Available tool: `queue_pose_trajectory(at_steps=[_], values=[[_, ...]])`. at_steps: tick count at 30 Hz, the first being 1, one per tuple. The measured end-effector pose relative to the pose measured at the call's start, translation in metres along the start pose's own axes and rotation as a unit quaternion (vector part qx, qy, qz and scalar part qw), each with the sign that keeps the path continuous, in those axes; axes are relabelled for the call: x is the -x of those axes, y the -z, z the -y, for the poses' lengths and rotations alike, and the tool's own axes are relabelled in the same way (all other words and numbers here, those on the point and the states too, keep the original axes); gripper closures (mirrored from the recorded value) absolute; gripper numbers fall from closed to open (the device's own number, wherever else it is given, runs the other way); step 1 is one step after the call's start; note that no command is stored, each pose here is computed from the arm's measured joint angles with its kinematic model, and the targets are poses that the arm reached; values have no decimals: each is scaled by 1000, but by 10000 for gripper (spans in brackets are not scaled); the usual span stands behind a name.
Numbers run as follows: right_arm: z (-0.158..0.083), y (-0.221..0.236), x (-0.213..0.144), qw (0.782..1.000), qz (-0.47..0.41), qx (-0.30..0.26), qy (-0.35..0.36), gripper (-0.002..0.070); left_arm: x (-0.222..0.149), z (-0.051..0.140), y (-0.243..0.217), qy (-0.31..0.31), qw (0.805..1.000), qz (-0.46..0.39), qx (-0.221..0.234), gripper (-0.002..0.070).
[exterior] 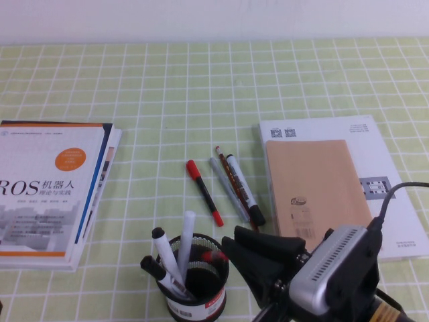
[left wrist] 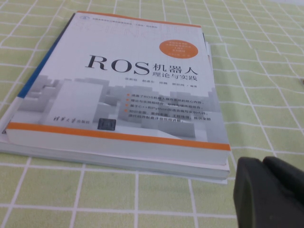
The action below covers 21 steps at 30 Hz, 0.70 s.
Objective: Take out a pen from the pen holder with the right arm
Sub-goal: 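Take a marker out of the pen holder and lay it on the table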
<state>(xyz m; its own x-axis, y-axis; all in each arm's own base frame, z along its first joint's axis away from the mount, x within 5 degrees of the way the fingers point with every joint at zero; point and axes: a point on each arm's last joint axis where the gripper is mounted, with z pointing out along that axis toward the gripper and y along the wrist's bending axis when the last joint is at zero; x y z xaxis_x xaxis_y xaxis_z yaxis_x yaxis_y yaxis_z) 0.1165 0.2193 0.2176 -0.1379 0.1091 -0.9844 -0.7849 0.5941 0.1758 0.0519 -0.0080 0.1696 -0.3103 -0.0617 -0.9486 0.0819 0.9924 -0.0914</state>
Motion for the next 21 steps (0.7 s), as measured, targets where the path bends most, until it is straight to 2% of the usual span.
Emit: queue_pose_trajectory(at_steps=[10, 13, 18, 21], values=[[-11, 1, 45, 999, -41, 14, 18, 605, 0, 0, 0, 0, 1000, 0, 0, 683], [-17, -2, 63, 998, -53, 19, 38, 642, 0, 0, 0, 0, 1000, 0, 0, 683], [-22, -3, 94, 996, -42, 27, 78, 647, 0, 0, 0, 0, 1000, 0, 0, 683], [-17, -4, 110, 995, -34, 21, 88, 647, 0, 0, 0, 0, 1000, 0, 0, 683]])
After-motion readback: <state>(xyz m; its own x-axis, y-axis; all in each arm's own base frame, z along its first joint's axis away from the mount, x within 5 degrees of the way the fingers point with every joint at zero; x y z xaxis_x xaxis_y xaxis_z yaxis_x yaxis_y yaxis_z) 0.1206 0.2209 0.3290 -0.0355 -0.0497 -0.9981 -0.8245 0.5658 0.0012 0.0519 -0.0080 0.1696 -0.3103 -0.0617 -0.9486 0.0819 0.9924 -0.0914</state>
